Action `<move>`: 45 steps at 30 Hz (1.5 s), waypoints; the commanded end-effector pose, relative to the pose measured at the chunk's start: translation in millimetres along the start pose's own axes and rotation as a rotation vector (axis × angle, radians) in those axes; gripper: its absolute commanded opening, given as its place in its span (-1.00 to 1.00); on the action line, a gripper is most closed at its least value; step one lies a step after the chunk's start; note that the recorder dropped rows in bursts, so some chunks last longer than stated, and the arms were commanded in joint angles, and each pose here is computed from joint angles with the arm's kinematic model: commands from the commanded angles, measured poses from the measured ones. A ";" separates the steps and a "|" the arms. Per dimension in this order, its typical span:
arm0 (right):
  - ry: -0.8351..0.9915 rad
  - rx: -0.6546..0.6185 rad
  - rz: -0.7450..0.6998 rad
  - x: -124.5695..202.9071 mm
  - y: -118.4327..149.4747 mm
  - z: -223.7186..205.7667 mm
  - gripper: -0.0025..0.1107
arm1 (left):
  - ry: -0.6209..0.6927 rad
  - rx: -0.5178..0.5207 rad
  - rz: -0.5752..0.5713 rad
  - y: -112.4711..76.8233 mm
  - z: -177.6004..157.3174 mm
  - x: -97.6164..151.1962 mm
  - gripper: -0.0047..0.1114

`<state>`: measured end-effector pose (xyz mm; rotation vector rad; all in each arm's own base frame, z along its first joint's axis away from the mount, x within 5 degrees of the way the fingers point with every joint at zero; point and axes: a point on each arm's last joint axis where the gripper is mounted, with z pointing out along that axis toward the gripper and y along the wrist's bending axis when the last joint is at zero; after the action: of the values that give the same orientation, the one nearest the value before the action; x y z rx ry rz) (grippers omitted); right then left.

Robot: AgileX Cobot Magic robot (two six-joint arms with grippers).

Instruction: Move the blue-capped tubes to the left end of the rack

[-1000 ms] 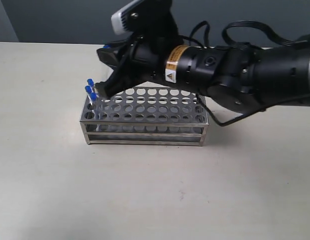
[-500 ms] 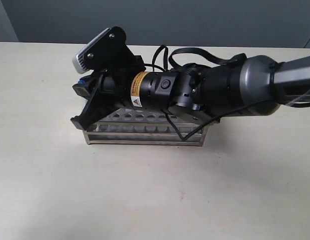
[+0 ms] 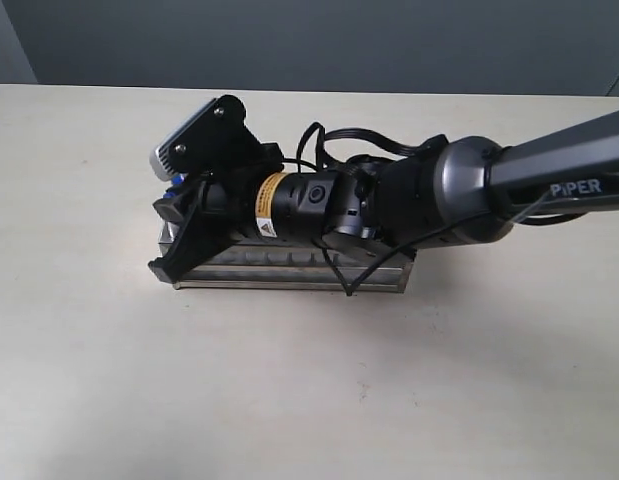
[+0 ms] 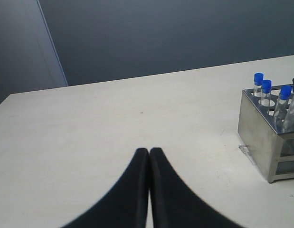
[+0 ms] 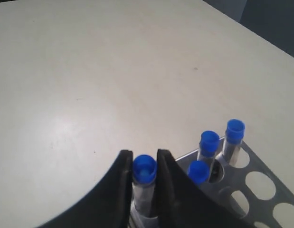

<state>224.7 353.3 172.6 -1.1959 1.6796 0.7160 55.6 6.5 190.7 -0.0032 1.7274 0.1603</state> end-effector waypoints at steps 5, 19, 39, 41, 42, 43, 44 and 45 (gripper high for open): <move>-0.018 -0.019 -0.035 0.3 -1.7 20.0 -0.97 | -0.010 0.003 0.002 -0.1 -0.6 -1.4 -0.90; 0.050 0.001 -0.024 10.4 -4.1 25.0 -0.30 | -0.010 0.003 0.002 -0.1 -0.6 -1.4 -0.90; -0.094 0.182 -0.045 -88.1 -32.5 -66.1 -0.31 | -0.010 0.003 0.002 -0.1 -0.6 -1.4 -0.90; -0.069 0.238 -0.038 -94.0 -42.5 -81.9 -0.36 | -0.010 0.003 0.002 -0.1 -0.6 -1.4 -0.90; -0.063 0.268 -0.032 -97.2 -48.3 -91.4 -0.43 | -0.010 0.003 0.002 -0.1 -0.6 -1.4 -0.90; -0.056 0.295 -0.025 -98.7 -54.1 -100.0 -0.52 | -0.010 0.003 0.002 -0.1 -0.6 -1.4 -0.90; -0.055 0.323 -0.026 -100.6 -59.6 -110.9 -0.66 | -0.010 0.003 0.002 -0.1 -0.6 -1.4 -0.90; -0.065 0.348 -0.025 -102.2 -64.9 -123.2 -0.83 | -0.010 0.003 0.002 -0.1 -0.6 -1.4 -0.90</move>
<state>248.7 294.1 301.7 -0.9877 1.6414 0.4899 55.6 6.5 190.7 -0.0032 1.7274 0.1603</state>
